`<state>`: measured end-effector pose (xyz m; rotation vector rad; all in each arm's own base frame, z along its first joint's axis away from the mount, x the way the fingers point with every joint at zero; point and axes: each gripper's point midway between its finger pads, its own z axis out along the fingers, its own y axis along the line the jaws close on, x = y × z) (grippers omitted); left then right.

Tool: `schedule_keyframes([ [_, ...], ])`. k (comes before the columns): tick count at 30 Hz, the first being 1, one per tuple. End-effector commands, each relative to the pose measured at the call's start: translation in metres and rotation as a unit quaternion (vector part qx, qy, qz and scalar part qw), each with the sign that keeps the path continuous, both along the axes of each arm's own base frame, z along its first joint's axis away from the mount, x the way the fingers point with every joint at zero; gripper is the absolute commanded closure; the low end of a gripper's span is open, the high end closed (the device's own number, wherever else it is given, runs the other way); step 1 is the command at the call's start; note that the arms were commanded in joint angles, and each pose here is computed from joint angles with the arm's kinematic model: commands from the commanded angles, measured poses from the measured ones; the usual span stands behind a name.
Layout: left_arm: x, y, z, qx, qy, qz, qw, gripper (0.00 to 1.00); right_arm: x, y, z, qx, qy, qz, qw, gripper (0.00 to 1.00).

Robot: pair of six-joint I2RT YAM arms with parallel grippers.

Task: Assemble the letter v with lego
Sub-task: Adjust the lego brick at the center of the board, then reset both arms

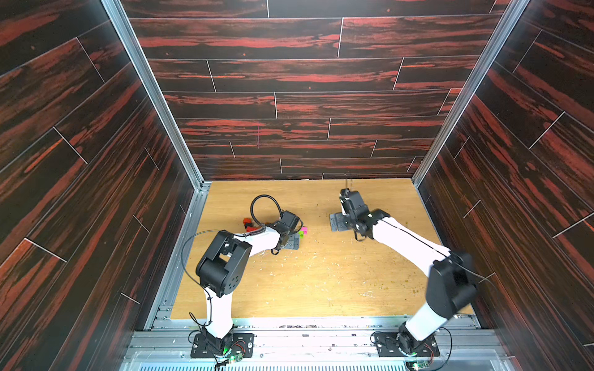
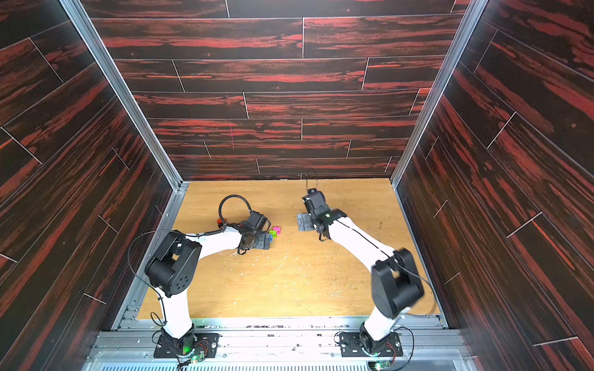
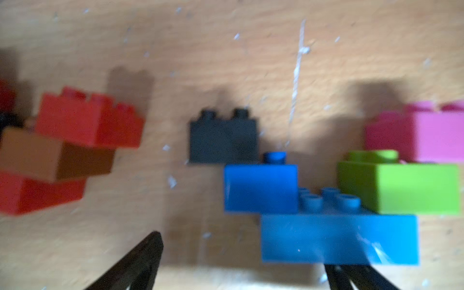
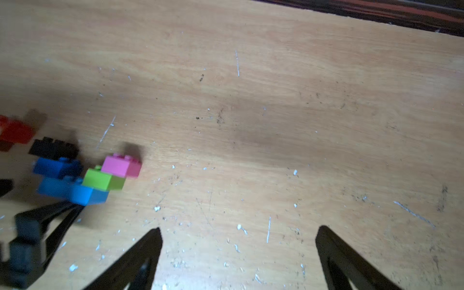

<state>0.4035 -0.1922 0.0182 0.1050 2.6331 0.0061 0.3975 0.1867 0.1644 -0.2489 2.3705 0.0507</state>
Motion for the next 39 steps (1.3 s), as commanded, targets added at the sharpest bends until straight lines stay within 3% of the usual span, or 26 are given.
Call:
schedule_keyframes([
  [1,-0.007,-0.004,-0.012,0.007,0.021,-0.007,1.000,0.00,-0.002,-0.016,0.018,0.059,-0.036,-0.024,0.997,0.02],
  [5,-0.010,-0.013,0.013,-0.014,-0.018,-0.014,1.000,0.00,-0.010,-0.057,0.024,0.119,-0.062,-0.053,0.990,0.02],
  [8,-0.014,-0.014,0.053,-0.045,-0.067,-0.015,0.997,0.00,-0.015,-0.077,0.028,0.072,-0.120,-0.053,0.989,0.02],
  [12,-0.019,0.001,0.121,-0.070,-0.159,-0.003,0.985,0.00,-0.021,-0.108,0.028,0.025,-0.148,-0.087,0.985,0.01],
  [16,-0.029,0.052,0.181,-0.015,-0.273,0.044,0.961,0.00,-0.027,-0.145,0.029,0.017,-0.184,-0.123,0.975,0.02],
  [21,-0.051,0.129,0.212,0.059,-0.367,0.103,0.923,0.00,-0.033,-0.197,0.006,0.023,-0.192,-0.207,0.959,0.01],
  [27,-0.077,0.221,0.194,0.145,-0.409,0.207,0.877,0.00,-0.057,-0.226,-0.016,0.015,-0.256,-0.222,0.941,0.02],
  [29,-0.082,0.238,0.185,0.141,-0.413,0.235,0.868,0.00,-0.064,-0.230,-0.018,0.013,-0.285,-0.229,0.931,0.02],
  [32,-0.072,0.247,0.167,0.108,-0.409,0.239,0.874,0.00,-0.062,-0.236,-0.024,0.000,-0.296,-0.239,0.925,0.02],
  [39,-0.049,0.264,0.116,0.101,-0.373,0.235,0.892,0.00,-0.048,-0.231,-0.021,-0.001,-0.329,-0.211,0.920,0.01],
])
